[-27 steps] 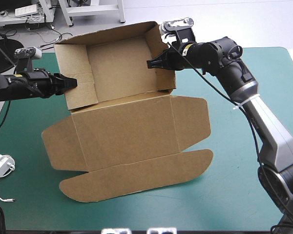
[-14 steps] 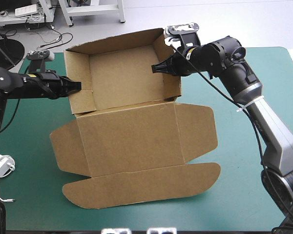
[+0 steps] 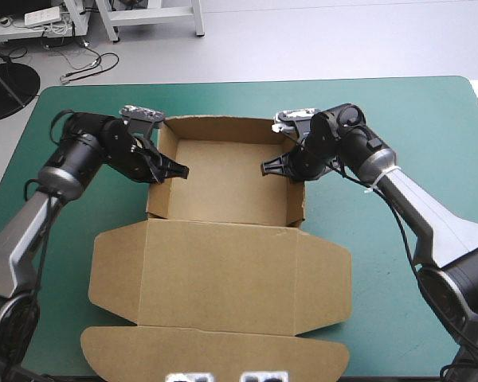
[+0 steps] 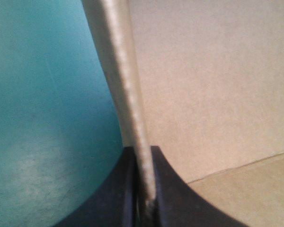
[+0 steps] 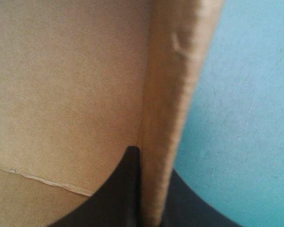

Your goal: Fold the box

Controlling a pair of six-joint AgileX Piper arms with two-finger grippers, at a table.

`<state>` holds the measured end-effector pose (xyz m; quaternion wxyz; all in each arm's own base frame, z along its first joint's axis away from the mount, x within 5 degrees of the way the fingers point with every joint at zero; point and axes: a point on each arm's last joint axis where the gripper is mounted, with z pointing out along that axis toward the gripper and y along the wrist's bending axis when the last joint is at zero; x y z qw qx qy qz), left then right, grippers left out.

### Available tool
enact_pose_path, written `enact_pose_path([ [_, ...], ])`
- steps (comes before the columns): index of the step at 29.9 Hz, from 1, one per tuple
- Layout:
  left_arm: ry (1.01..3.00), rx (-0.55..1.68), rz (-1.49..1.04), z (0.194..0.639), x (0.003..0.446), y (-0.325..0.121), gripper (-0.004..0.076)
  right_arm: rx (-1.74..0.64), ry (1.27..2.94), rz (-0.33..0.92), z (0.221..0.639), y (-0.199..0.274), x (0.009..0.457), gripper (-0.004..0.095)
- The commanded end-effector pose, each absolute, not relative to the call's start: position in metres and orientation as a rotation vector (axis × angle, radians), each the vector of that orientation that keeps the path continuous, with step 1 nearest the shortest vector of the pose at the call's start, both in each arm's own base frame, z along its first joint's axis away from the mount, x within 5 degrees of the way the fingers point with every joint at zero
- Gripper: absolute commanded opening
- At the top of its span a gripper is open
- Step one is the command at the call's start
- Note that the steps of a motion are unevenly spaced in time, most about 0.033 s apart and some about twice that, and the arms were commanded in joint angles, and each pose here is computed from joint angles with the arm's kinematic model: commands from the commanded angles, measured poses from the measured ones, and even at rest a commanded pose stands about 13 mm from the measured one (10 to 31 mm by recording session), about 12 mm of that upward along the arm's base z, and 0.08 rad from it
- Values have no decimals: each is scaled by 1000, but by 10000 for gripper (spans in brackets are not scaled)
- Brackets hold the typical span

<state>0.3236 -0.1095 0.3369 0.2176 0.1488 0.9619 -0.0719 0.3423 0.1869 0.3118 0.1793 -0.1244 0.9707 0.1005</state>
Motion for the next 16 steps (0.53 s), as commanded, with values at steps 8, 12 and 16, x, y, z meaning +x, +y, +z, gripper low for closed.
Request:
enact_pose_path([
  [8,2728,452,-311,301,346,-145,-9,-292,2719,467,293,205,349,-15],
  [12,2748,465,-245,293,350,-142,-9,-310,2736,417,284,205,354,-14],
  [16,2754,513,-147,292,350,-137,-5,-355,2758,315,282,200,353,17],
])
